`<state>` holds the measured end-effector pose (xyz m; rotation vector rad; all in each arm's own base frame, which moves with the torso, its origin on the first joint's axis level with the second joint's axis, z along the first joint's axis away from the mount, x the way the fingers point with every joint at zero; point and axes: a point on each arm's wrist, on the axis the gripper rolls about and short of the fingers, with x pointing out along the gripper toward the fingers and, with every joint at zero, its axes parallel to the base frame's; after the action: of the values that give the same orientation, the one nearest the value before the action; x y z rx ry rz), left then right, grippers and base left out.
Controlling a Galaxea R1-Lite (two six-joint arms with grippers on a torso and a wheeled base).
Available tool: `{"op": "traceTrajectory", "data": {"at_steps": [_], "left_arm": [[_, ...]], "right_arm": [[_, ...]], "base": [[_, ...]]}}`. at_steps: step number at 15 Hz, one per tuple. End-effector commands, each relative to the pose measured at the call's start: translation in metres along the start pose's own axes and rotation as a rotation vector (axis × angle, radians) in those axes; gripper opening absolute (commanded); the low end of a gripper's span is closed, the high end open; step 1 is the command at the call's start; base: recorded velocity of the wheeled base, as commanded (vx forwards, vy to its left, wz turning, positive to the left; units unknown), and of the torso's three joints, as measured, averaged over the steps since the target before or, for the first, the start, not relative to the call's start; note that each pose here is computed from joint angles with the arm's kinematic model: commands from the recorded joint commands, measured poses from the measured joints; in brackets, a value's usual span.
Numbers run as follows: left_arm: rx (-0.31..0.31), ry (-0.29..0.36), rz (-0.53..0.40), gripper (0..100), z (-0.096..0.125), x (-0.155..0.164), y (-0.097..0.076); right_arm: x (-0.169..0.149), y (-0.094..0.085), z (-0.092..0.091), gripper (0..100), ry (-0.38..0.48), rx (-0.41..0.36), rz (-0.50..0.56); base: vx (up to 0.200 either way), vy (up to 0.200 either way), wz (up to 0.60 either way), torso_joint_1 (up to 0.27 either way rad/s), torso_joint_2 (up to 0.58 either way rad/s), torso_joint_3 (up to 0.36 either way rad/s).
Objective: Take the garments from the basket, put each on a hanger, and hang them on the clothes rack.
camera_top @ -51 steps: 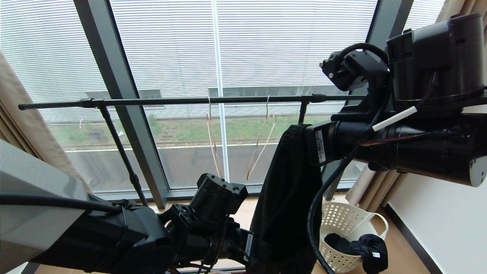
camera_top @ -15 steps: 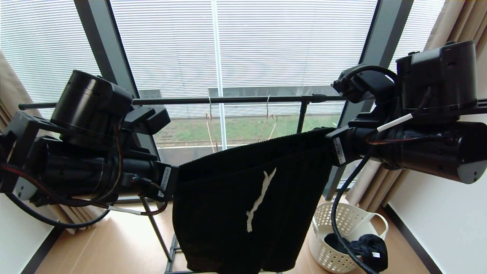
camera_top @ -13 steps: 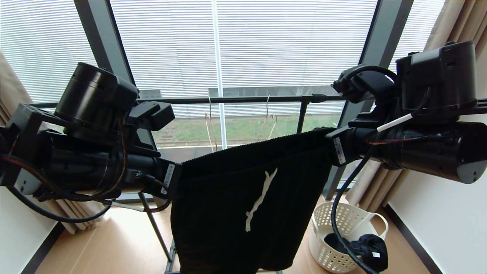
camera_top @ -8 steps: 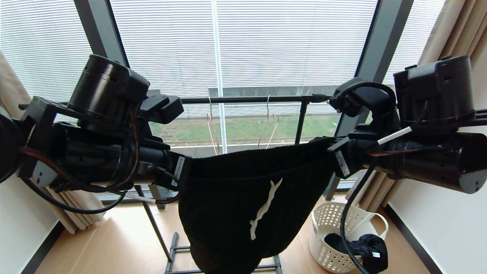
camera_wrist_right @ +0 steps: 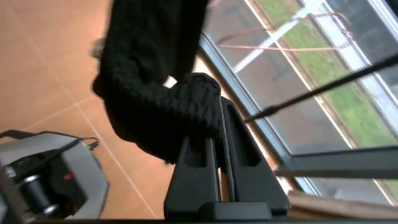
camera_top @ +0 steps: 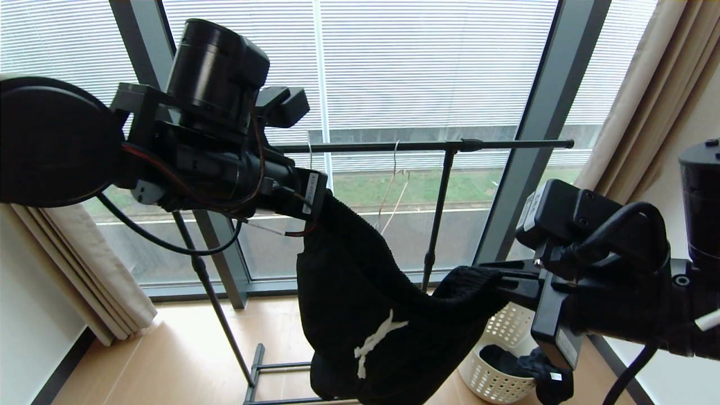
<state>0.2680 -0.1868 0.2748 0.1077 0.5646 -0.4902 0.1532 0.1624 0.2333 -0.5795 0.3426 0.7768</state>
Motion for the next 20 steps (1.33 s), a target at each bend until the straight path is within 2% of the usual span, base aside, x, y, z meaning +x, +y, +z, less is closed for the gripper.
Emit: {"op": "traceTrajectory", "data": {"at_steps": [1,2,4,6,11,13,15,16,18,20], "left_arm": [[0.008,0.009,-0.01,0,0.006,0.022,-0.007],[0.008,-0.002,-0.011,0,0.011,0.03,-0.008],[0.007,-0.014,-0.014,0,0.016,0.036,-0.01],[0.007,-0.026,-0.015,0,0.02,0.038,-0.01],[0.006,-0.034,-0.016,0,0.022,0.041,-0.011],[0.005,-0.032,-0.016,0,0.022,0.041,-0.011],[0.005,-0.028,-0.014,0,0.021,0.04,-0.01],[0.004,-0.026,-0.012,0,0.021,0.04,-0.01],[0.004,-0.013,-0.007,0,0.02,0.025,-0.006],[0.006,0.025,0.0,0,0.017,0.009,-0.004]], "right_arm": [[0.005,0.019,0.004,0,-0.003,0.0,0.074],[0.014,0.033,0.007,0,0.008,0.018,0.119],[0.023,0.047,0.009,0,0.028,0.019,0.164],[0.032,0.066,0.013,0,0.046,0.063,0.216],[0.043,0.091,0.025,0,0.062,0.165,0.278],[0.044,0.092,0.027,0,0.062,0.181,0.28],[0.036,0.084,0.027,0,0.049,0.189,0.259],[0.033,0.073,0.026,0,0.043,0.201,0.224],[0.036,0.037,0.015,0,0.076,0.152,0.113],[0.039,0.006,0.005,0,0.115,0.138,0.016]], "base": [[0.0,0.0,0.0,0.0,0.0,0.0],[0.0,0.0,0.0,0.0,0.0,0.0],[0.0,0.0,0.0,0.0,0.0,0.0],[0.0,0.0,0.0,0.0,0.0,0.0],[0.0,0.0,0.0,0.0,0.0,0.0],[0.0,0.0,0.0,0.0,0.0,0.0],[0.0,0.0,0.0,0.0,0.0,0.0],[0.0,0.0,0.0,0.0,0.0,0.0],[0.0,0.0,0.0,0.0,0.0,0.0],[0.0,0.0,0.0,0.0,0.0,0.0]]}}
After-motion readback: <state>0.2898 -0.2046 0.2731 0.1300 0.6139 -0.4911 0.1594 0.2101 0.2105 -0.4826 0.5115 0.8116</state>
